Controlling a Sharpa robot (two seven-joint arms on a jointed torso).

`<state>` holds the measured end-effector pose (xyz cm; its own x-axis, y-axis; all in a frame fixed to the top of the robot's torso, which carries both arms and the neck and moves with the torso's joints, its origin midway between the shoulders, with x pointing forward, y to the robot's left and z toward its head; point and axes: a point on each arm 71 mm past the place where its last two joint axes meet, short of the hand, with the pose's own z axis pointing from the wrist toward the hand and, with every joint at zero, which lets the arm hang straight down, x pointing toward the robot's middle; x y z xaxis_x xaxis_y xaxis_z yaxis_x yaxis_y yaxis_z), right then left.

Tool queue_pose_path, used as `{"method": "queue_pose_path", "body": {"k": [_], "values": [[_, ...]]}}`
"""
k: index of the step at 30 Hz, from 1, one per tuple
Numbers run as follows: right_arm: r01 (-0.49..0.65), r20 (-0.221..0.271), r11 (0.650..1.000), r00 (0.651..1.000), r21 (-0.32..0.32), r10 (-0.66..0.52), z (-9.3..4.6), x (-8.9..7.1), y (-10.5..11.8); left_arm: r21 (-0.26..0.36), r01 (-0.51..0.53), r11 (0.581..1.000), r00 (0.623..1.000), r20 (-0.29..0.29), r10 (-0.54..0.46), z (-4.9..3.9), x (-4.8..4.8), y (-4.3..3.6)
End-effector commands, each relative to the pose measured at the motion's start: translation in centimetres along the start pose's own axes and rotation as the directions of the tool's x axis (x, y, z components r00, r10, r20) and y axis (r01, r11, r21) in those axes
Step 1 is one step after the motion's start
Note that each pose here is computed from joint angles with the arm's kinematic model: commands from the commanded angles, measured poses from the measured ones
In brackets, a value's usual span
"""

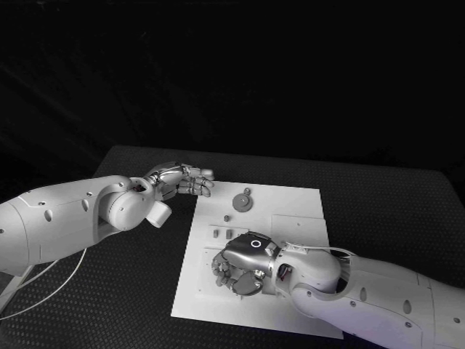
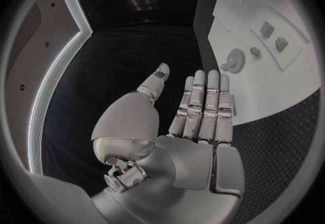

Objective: Assemble the parts on the task board

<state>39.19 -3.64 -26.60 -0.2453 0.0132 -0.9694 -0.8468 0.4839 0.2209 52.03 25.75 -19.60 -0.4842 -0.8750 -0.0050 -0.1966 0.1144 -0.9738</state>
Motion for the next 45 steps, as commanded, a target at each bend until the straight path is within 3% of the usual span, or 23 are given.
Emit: {"method": "queue_pose_path", "body": {"k": [1, 16, 36, 45], "values": [[0.018, -0.012, 1.0, 1.0, 0.005, -0.018, 0.0, 0.2, 0.0, 0.013, -0.001, 1.0, 1.0, -0.014, 0.001, 0.03, 0.22, -0.18], [0.033, 0.019, 0.999, 0.999, 0.017, -0.034, 0.2, 0.0, 0.0, 0.01, 0.0, 1.0, 1.0, -0.017, 0.0, 0.03, 0.21, -0.15], [0.051, -0.108, 0.999, 0.993, 0.013, -0.049, 0.6, 1.2, 0.2, 0.007, 0.0, 1.0, 1.0, -0.016, 0.0, -0.05, 0.16, -0.13], [0.06, -0.11, 0.998, 0.992, 0.017, -0.057, 0.7, 1.7, 0.5, 0.007, 0.0, 1.0, 1.0, -0.016, 0.0, -0.05, 0.18, -0.13]]}}
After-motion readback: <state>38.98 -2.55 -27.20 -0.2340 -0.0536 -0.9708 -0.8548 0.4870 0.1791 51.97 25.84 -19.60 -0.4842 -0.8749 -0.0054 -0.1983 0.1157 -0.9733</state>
